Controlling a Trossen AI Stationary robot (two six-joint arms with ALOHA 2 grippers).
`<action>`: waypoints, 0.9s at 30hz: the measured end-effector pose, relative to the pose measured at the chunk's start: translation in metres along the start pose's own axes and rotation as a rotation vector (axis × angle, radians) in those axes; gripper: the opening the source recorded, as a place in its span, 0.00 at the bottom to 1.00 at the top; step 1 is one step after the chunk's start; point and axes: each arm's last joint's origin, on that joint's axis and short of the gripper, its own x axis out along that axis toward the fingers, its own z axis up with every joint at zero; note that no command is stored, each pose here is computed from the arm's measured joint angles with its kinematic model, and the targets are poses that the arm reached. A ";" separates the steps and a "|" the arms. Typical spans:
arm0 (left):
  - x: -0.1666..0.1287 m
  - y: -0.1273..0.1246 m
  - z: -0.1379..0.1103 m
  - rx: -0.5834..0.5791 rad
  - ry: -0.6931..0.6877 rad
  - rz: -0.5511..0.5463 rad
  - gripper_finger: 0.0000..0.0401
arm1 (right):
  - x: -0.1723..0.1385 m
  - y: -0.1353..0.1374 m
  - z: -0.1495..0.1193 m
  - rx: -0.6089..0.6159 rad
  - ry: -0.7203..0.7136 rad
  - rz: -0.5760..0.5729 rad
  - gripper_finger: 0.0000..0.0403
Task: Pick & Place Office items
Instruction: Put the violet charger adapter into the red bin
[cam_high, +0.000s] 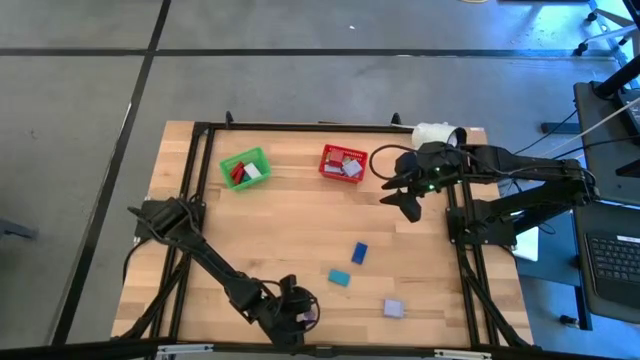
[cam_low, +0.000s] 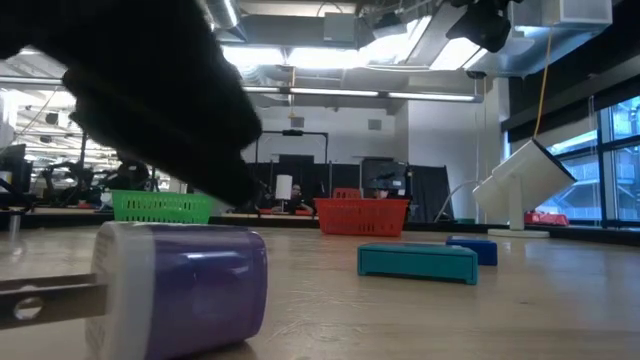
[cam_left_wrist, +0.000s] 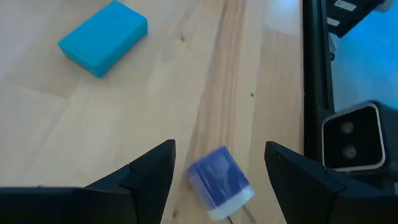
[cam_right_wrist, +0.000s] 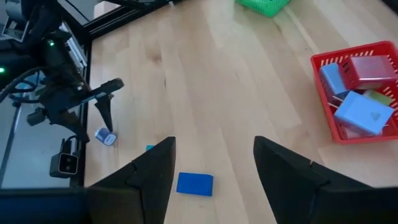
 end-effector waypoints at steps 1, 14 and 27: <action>0.001 -0.001 -0.002 0.000 0.002 -0.002 0.61 | 0.000 0.000 0.000 -0.001 -0.003 -0.009 0.54; 0.018 0.000 -0.024 0.026 0.074 0.003 0.60 | 0.000 0.000 0.000 -0.012 -0.016 -0.054 0.54; 0.021 0.005 -0.018 0.053 0.052 0.034 0.32 | 0.000 0.000 0.000 -0.012 -0.014 -0.055 0.54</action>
